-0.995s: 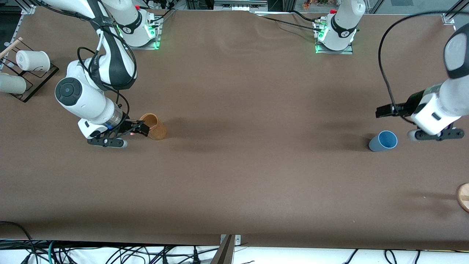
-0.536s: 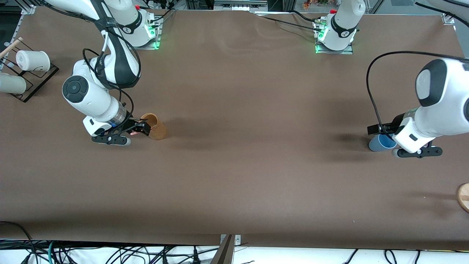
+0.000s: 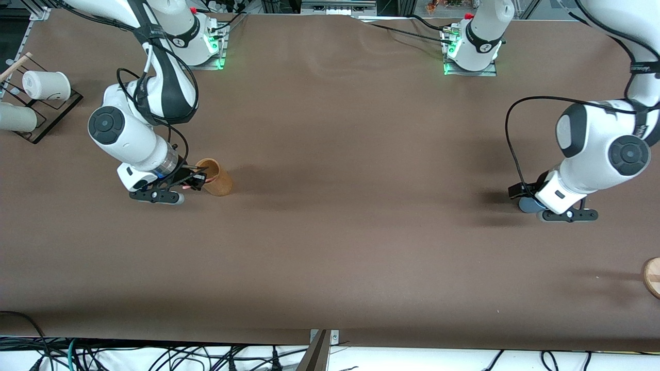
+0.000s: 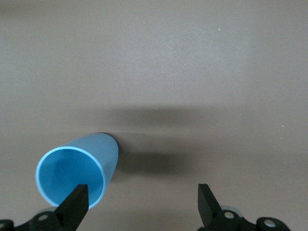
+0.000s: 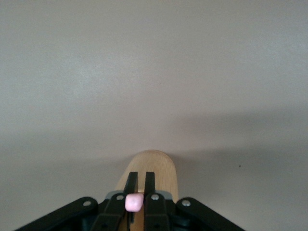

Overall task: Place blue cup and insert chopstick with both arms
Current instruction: 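Grasp the pink chopstick with the right gripper while the left gripper grasps the blue cup, then lift the chopstick with the right gripper while the left gripper carries the cup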

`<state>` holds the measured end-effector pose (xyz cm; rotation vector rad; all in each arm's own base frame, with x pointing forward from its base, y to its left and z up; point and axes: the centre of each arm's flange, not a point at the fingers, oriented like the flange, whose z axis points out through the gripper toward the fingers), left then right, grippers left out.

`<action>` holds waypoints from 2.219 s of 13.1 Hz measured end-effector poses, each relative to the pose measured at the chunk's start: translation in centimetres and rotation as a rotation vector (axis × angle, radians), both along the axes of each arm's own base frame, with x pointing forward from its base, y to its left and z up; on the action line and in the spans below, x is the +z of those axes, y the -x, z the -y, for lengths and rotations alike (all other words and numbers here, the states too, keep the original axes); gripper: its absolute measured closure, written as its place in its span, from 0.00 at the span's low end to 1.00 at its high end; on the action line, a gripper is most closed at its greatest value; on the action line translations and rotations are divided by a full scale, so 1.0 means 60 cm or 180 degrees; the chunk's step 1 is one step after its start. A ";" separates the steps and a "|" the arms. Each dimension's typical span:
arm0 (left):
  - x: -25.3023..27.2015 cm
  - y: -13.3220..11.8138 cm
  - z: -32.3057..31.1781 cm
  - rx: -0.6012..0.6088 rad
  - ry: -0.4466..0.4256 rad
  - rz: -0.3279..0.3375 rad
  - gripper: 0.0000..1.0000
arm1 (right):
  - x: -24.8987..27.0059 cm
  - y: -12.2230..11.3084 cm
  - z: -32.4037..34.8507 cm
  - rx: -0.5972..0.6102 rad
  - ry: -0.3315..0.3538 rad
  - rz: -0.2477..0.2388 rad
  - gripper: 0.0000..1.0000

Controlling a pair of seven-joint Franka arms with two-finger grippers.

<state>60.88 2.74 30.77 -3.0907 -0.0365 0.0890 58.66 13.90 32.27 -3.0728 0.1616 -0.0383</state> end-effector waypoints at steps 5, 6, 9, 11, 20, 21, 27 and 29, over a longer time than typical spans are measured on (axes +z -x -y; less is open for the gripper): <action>-0.053 0.029 -0.008 -0.0068 -0.0007 0.0166 0.00 | 0.000 0.000 0.000 0.0000 0.0000 0.0000 0.92; -0.058 0.033 -0.013 -0.0092 -0.0011 0.0170 0.00 | 0.000 0.000 0.000 0.0000 0.0000 0.0001 0.92; -0.059 0.038 -0.028 -0.0112 -0.0023 0.0167 0.00 | 0.001 0.000 0.000 0.0000 -0.0001 0.0002 0.92; -0.064 0.044 -0.032 -0.0104 -0.0027 0.0197 0.00 | 0.001 0.000 0.000 0.0000 -0.0001 0.0003 0.92; -0.103 0.077 -0.054 -0.0033 -0.0043 0.0225 0.00 | 0.007 0.000 -0.001 0.0002 -0.0007 0.0025 0.92; -0.104 0.078 -0.058 -0.0019 -0.0048 0.0221 0.00 | 0.007 0.000 -0.001 0.0002 -0.0007 0.0025 0.92; -0.110 0.079 -0.060 -0.0013 -0.0051 0.0204 0.36 | 0.007 0.000 -0.001 0.0002 -0.0008 0.0028 0.92; -0.112 0.079 -0.060 -0.0013 -0.0052 0.0202 0.57 | 0.009 -0.001 -0.001 0.0002 -0.0010 0.0038 0.92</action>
